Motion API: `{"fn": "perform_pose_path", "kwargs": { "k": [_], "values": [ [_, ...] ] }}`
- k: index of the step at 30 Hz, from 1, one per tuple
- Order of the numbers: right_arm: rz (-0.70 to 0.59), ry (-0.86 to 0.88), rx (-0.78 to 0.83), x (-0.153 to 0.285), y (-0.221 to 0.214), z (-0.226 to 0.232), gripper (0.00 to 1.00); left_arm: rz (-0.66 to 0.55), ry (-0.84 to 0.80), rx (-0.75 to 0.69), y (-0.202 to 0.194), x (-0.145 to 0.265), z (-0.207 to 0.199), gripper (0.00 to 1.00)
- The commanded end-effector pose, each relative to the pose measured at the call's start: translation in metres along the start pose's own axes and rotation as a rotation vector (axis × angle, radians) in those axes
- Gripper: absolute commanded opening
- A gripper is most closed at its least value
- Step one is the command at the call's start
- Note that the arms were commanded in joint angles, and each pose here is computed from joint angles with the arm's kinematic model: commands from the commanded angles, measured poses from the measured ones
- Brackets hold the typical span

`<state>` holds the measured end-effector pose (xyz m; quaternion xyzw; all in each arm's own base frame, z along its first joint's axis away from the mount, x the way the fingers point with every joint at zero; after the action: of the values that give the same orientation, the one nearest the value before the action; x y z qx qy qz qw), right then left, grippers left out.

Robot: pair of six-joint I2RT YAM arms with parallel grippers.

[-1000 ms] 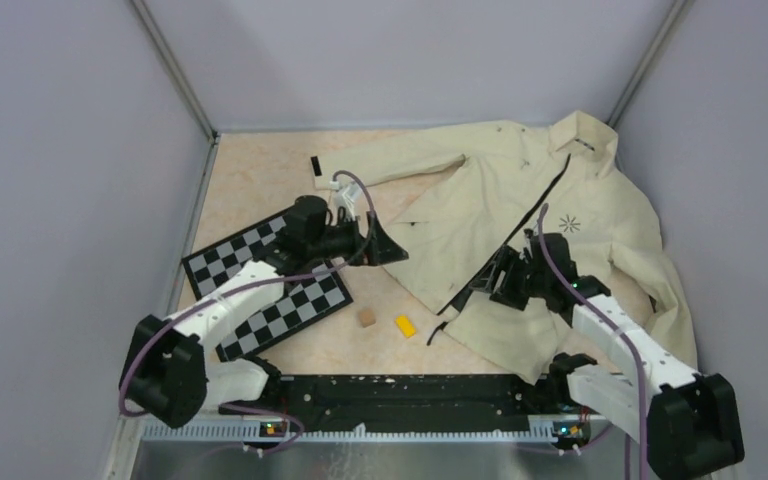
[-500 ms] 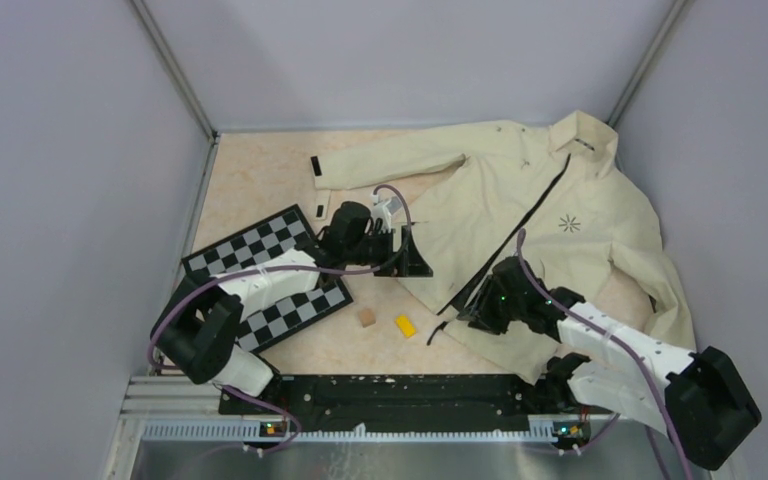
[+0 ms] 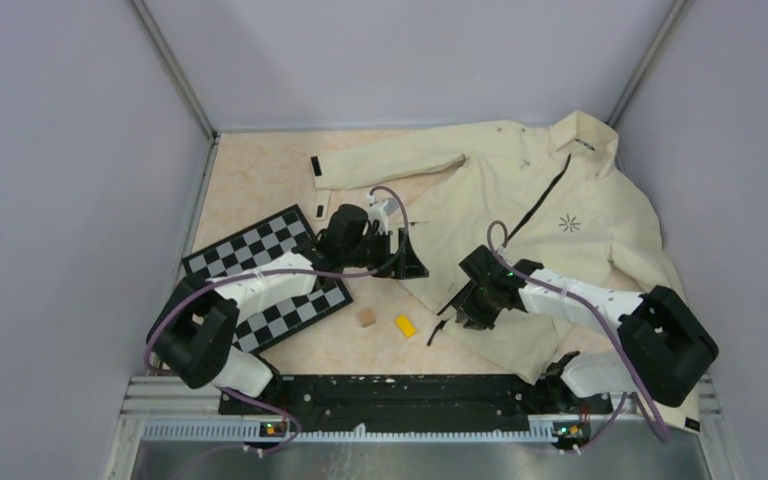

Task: Zip up the jacket

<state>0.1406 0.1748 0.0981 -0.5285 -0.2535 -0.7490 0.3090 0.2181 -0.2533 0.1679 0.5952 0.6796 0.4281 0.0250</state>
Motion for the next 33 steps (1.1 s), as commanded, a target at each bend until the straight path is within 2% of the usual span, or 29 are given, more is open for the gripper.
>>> {"fn": "perform_pose_path", "kwargs": {
  "k": [1, 6, 12, 16, 20, 25, 30, 33],
  "values": [
    [-0.049, -0.038, 0.044, 0.012, -0.008, 0.022, 0.25, -0.035, 0.008, -0.068, 0.0, 0.008, -0.002, 0.87],
    [-0.073, -0.08, 0.056, 0.016, -0.011, 0.033, 0.27, -0.025, 0.02, -0.102, -0.002, 0.011, 0.0, 0.88],
    [-0.103, -0.148, 0.051, 0.006, -0.01, 0.035, 0.34, -0.025, 0.052, -0.14, -0.004, 0.018, 0.001, 0.89],
    [-0.098, -0.173, 0.054, -0.008, -0.011, 0.036, 0.33, -0.036, 0.065, -0.157, -0.004, 0.022, 0.0, 0.89],
    [-0.096, -0.187, 0.054, -0.017, -0.012, 0.032, 0.25, -0.023, 0.076, -0.151, -0.007, 0.027, 0.0, 0.89],
    [-0.11, -0.143, 0.086, -0.016, -0.01, 0.026, 0.02, -0.023, 0.053, -0.133, -0.007, 0.03, -0.005, 0.9],
    [-0.16, 0.008, 0.157, 0.0, -0.004, 0.027, 0.0, -0.025, -0.057, -0.089, -0.006, 0.023, -0.014, 0.9],
    [-0.149, 0.206, 0.264, 0.007, -0.006, 0.028, 0.0, -0.01, -0.139, -0.034, -0.007, 0.017, -0.018, 0.89]
  ]
}}
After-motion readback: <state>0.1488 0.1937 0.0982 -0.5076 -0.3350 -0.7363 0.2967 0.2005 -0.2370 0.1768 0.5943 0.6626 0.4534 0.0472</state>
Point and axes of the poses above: each gripper's point midway between its finger pads, its own x axis back along the fingers, its own z axis along the line the jaws close on, y = z × x, the point moved 8 cm from there along x, back along the fingers, and after that the axes turned 8 degrees about -x, right-handed, at the moved point
